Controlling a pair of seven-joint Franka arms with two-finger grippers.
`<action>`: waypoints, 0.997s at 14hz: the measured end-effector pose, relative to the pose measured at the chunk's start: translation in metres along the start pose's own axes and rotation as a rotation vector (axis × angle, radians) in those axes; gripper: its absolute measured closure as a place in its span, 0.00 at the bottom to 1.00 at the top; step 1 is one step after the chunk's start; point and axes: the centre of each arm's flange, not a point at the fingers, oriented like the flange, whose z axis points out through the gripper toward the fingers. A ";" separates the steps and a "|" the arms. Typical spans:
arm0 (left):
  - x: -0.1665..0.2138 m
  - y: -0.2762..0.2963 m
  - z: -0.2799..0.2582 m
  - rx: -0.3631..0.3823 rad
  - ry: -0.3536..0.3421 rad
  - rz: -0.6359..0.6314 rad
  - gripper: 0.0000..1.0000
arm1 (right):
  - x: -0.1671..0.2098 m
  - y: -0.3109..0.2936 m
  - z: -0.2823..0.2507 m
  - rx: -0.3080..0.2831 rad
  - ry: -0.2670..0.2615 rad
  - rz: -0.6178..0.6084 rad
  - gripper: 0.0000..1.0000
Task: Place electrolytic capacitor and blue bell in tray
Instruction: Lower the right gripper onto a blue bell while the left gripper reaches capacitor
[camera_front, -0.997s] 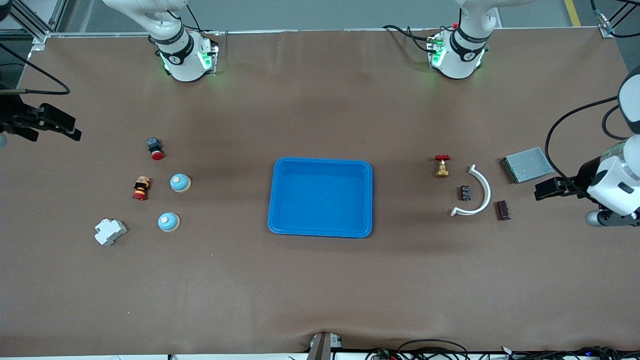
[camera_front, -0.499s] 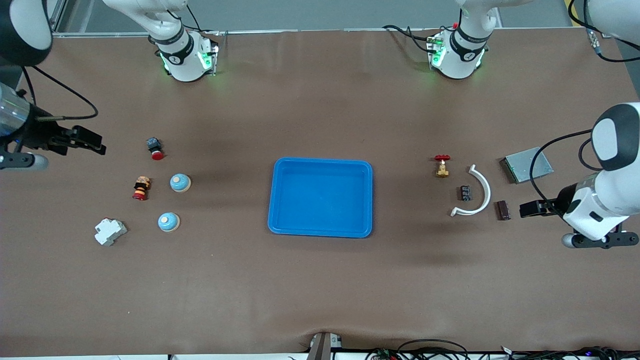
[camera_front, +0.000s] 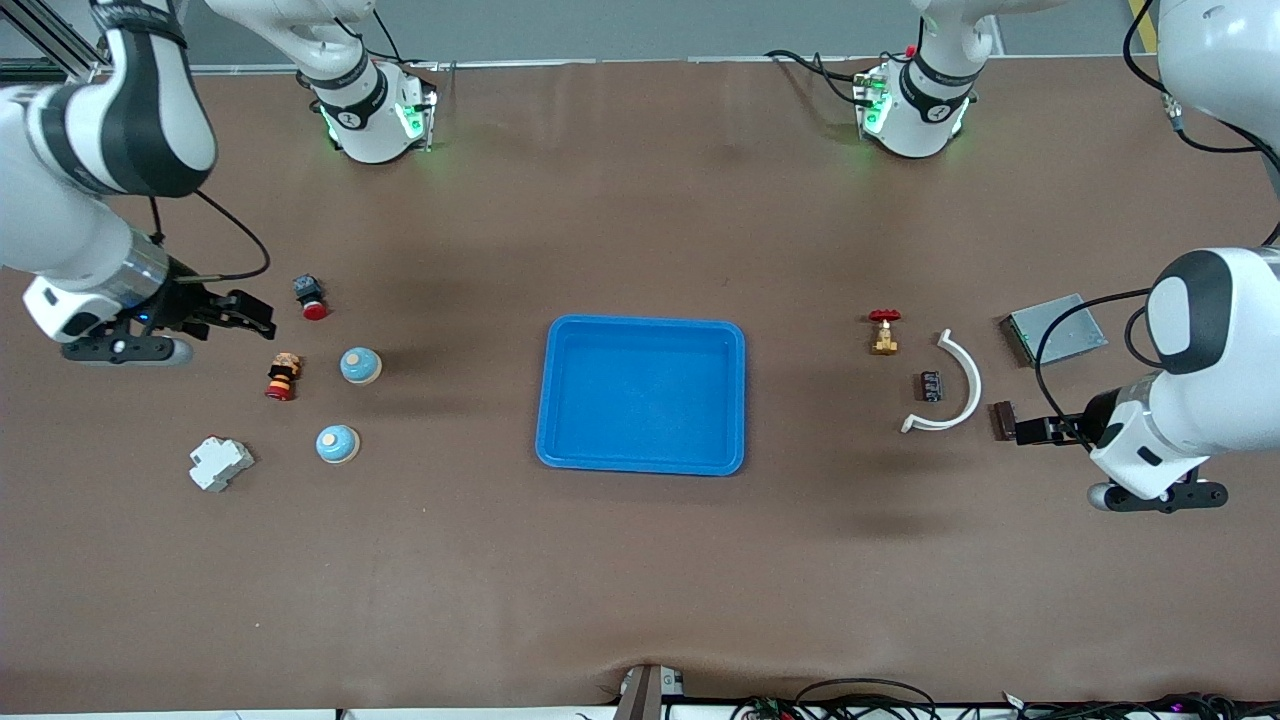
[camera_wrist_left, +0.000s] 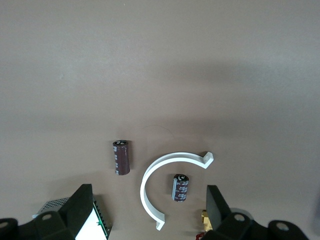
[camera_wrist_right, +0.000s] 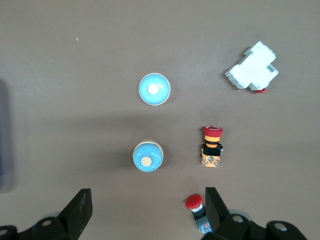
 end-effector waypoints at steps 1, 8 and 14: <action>0.002 0.000 0.008 -0.001 -0.007 0.000 0.00 | -0.006 -0.002 0.017 -0.001 0.008 -0.004 0.00; 0.012 -0.022 0.076 0.025 -0.007 -0.009 0.00 | -0.034 -0.009 0.086 -0.008 0.049 -0.019 0.00; -0.014 -0.041 0.115 0.021 -0.003 -0.028 0.00 | -0.041 -0.011 0.163 -0.012 0.043 -0.027 0.00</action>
